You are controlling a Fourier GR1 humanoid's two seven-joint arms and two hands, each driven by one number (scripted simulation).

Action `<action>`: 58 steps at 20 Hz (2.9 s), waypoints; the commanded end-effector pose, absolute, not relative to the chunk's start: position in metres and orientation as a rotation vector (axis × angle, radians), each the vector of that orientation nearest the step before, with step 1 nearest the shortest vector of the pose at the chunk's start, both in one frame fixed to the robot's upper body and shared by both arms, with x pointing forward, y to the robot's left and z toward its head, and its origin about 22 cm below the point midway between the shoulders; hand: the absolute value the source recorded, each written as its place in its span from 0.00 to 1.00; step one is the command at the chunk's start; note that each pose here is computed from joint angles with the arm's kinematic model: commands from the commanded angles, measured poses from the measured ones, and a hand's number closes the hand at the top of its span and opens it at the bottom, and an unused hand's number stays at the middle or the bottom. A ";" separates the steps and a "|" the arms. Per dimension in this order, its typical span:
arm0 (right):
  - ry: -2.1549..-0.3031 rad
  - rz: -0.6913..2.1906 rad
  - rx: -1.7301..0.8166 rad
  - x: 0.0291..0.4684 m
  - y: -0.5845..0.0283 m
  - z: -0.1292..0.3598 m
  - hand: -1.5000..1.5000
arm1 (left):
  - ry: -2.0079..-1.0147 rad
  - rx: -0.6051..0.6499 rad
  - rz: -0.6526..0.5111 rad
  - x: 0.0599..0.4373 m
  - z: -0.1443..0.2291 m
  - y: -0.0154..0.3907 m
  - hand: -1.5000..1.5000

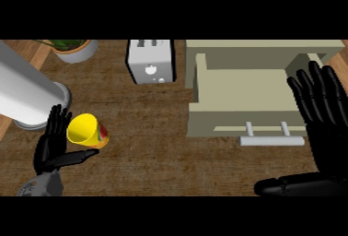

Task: Pick up the cup, place it into the drawer and close the drawer

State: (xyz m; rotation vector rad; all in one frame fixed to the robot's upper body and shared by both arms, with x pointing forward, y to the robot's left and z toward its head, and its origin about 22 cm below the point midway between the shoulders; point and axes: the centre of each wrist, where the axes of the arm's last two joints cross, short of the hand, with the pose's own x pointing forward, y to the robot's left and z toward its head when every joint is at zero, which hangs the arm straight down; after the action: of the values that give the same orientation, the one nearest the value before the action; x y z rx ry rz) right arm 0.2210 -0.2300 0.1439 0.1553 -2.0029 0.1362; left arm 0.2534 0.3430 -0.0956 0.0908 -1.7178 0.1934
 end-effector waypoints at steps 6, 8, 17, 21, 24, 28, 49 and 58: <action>-2.000 0.137 0.170 0.227 -0.233 0.146 0.00 | -1.691 0.093 0.164 0.262 -0.114 0.343 0.00; -2.001 0.144 0.159 0.236 -0.239 0.153 0.00 | -1.695 0.090 0.186 0.249 -0.128 0.348 0.00; -2.009 0.137 0.152 0.215 -0.239 0.134 0.00 | -1.716 0.014 0.204 0.267 -0.122 0.345 0.00; -1.999 0.147 0.168 0.227 -0.235 0.136 0.00 | -1.725 -0.007 0.241 0.258 -0.140 0.334 0.00; -2.007 0.144 0.161 0.235 -0.235 0.129 0.00 | -1.712 -0.026 0.245 0.262 -0.131 0.340 0.00; -2.015 0.131 0.168 0.212 -0.223 0.145 0.00 | -1.722 -0.092 0.281 0.262 -0.132 0.348 0.00; -1.995 0.141 0.167 0.216 -0.245 0.147 0.00 | -1.914 -0.134 0.309 0.269 -0.138 0.308 1.00; -1.999 0.126 0.144 0.235 -0.239 0.148 0.00 | -2.023 -0.137 0.322 0.264 -0.137 0.289 1.00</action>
State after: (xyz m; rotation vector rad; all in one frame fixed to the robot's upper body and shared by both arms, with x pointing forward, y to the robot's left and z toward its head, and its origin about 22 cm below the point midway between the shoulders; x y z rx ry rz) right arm 0.2243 -0.2391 0.1489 0.1577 -1.9982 0.1382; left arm 0.2689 0.3013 -0.1344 -0.0685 -1.8818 0.2904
